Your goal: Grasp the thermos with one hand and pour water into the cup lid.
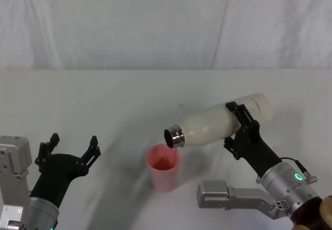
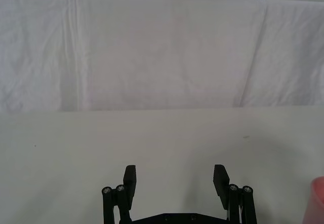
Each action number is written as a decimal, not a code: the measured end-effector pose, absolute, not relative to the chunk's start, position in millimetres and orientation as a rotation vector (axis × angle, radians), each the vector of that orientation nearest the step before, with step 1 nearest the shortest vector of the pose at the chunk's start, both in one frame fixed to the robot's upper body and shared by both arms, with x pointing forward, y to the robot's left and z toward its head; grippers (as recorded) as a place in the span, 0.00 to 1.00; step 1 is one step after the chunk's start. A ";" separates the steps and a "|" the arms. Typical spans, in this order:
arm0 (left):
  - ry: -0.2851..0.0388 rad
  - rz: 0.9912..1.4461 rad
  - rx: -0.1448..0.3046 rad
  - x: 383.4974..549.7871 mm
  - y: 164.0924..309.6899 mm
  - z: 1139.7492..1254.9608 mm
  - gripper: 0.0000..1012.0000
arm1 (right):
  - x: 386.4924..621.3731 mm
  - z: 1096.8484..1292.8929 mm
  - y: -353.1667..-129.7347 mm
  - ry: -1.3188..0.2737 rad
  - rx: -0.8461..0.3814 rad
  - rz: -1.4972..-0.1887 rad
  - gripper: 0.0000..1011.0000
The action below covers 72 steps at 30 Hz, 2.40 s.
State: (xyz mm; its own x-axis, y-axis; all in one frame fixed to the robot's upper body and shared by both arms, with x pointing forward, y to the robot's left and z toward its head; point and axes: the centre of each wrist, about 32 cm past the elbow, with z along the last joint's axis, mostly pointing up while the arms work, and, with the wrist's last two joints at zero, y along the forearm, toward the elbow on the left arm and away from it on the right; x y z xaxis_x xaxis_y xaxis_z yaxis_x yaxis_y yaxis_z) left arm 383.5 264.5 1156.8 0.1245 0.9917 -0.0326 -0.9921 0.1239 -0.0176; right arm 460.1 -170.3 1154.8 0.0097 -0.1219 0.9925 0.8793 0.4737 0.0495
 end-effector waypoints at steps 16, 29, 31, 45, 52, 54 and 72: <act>0.014 1.446 -0.038 383.5 264.6 1156.8 0.99 | 460.2 1154.0 -171.1 -1.335 -0.749 -0.906 0.94; 0.014 1.446 -0.038 383.5 264.5 1156.8 0.99 | 459.3 1154.1 -170.8 -1.336 -0.750 -0.909 0.94; 0.014 1.446 -0.038 383.5 264.5 1156.8 0.99 | 459.1 1153.9 -170.8 -1.336 -0.750 -0.910 0.94; 0.014 1.446 -0.038 383.5 264.5 1156.8 0.99 | 458.9 1153.5 -171.6 -1.339 -0.752 -0.911 0.94; 0.014 1.446 -0.038 383.5 264.5 1156.8 0.99 | 458.6 1153.3 -171.2 -1.340 -0.752 -0.909 0.94; 0.014 1.446 -0.038 383.5 264.5 1156.8 0.99 | 458.4 1153.0 -171.1 -1.339 -0.752 -0.909 0.94; 0.014 1.446 -0.038 383.5 264.5 1156.8 0.99 | 457.1 1158.4 -171.7 -1.219 -0.695 -0.925 0.94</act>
